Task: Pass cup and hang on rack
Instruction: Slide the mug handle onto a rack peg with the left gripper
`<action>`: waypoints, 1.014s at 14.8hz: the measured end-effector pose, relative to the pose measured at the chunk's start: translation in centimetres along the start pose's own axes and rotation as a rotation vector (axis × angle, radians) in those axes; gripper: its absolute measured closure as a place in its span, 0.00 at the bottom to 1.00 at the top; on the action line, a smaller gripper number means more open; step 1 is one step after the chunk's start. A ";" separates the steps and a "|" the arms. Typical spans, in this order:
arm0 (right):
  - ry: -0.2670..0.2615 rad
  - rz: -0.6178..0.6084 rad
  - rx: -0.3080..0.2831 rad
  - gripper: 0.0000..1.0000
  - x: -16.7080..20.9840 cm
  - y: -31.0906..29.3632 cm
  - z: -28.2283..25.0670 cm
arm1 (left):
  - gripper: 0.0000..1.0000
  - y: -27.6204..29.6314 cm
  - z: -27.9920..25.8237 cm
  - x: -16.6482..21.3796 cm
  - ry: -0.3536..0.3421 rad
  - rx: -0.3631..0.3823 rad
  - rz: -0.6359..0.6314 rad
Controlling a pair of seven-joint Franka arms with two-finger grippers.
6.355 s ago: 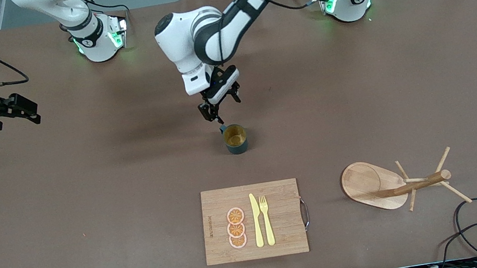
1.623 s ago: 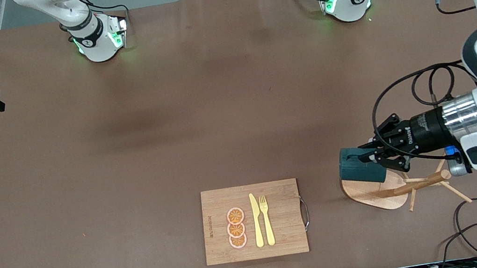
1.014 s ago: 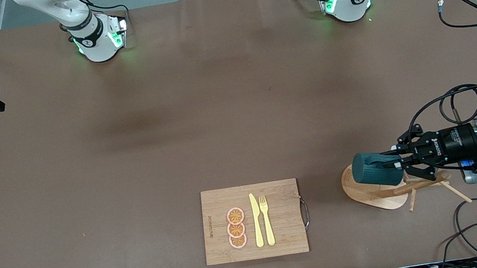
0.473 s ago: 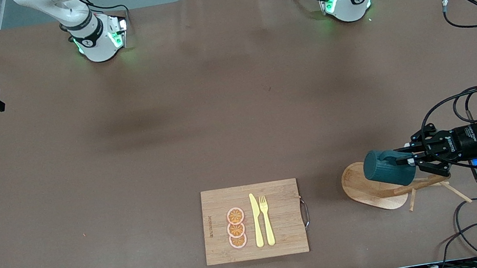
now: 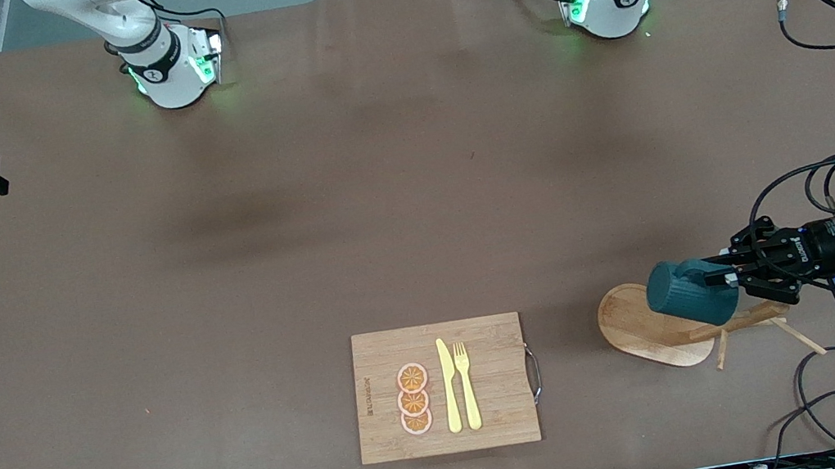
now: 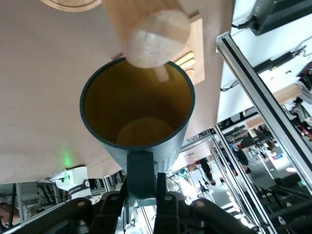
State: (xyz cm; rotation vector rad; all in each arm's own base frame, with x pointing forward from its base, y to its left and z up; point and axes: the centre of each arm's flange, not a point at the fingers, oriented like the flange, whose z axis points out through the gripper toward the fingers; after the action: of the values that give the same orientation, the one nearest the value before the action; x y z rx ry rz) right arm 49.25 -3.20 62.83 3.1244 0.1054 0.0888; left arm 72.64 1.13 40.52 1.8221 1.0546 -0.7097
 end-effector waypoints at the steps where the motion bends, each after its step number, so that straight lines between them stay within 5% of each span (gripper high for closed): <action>1: 0.000 0.000 0.000 0.00 0.0 0.0 0.0 | 0.79 0.0 -0.1 0.2 -0.006 -0.007 0.000; 15: 0.000 0.000 0.000 0.00 0.0 0.0 0.0 | 0.79 -1.5 -1.8 2.7 -0.035 -0.053 0.112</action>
State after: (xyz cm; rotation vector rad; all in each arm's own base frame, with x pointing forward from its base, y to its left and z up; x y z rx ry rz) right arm 49.25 -3.21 62.83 3.1244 0.1053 0.0887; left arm 72.70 4.15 38.52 1.8014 0.9322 -0.6382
